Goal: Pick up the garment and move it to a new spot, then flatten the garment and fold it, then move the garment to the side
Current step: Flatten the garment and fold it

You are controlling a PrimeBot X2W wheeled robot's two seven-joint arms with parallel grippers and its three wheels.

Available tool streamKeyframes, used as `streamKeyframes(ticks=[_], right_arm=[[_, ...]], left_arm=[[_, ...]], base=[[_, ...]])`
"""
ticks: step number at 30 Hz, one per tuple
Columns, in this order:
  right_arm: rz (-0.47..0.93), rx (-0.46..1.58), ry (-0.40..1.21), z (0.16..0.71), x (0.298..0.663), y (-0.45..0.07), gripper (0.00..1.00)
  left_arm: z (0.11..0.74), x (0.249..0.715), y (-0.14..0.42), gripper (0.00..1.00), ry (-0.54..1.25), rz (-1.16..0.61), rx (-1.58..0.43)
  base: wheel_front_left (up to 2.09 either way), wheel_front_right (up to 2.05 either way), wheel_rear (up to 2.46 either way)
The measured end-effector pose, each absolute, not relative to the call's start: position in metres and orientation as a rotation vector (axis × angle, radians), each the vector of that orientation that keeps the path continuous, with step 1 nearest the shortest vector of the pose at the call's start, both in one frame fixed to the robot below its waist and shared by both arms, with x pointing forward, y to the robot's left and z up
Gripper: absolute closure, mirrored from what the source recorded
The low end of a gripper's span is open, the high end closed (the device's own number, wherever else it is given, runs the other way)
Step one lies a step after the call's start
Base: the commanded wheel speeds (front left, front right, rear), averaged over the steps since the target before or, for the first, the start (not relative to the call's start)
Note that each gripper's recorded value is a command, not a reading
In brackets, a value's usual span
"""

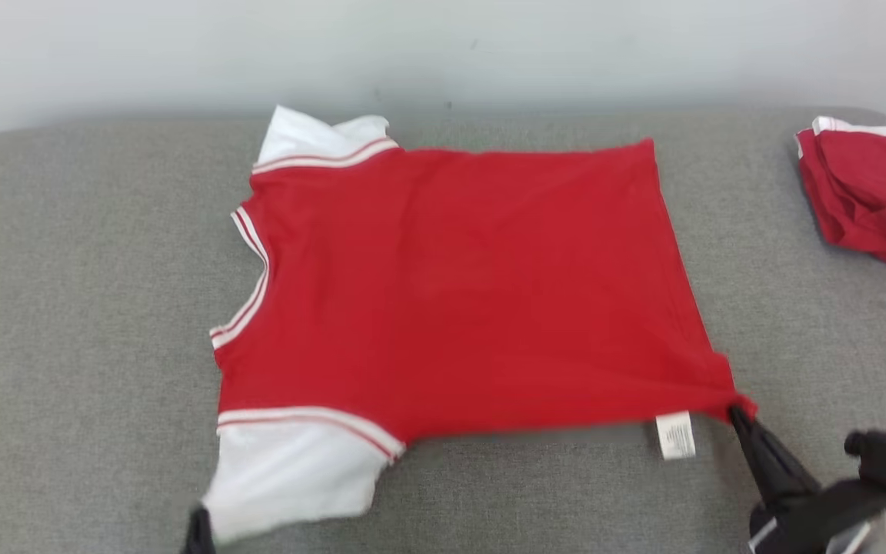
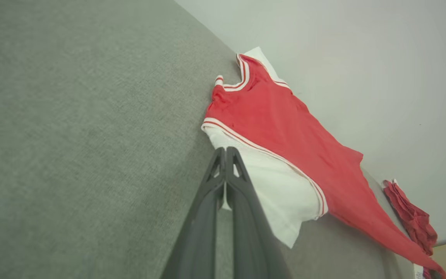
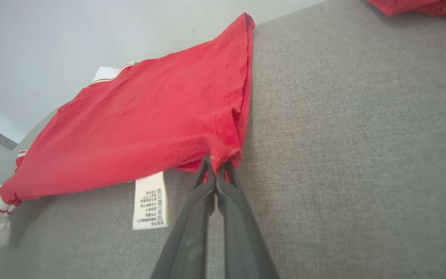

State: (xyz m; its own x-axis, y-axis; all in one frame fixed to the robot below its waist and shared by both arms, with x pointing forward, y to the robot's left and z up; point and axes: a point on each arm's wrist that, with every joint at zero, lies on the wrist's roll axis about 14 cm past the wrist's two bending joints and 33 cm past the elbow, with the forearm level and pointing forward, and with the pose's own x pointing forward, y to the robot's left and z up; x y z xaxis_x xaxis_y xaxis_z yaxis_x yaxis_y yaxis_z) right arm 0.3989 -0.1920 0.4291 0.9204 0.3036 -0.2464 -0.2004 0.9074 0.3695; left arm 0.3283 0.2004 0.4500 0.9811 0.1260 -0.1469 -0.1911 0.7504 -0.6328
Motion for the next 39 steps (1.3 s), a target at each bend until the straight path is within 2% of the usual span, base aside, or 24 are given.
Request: streamKeyframes(ticks=[11,18,28,39], right_arm=[[0.221,0.335,0.411,0.399,0.341,-0.207,1.0],[0.195,0.37,0.407,0.401,0.334,-0.212,1.0],[0.266,0.397,0.294,0.439,0.36,-0.192,1.0],[0.285,0.372,0.262,0.457,0.416,-0.189,1.0]], left_arm=[[0.41,0.279,0.187,1.0,0.231,0.215,-0.718],[0.416,0.278,0.186,1.0,0.212,0.193,-0.706],[0.497,0.357,0.184,1.0,-0.015,-0.048,-0.537],[0.532,0.467,0.177,1.0,-0.006,-0.223,-0.333]], base=[[0.0,0.0,0.0],[0.0,0.0,0.0],[0.0,0.0,0.0],[0.0,0.0,0.0]])
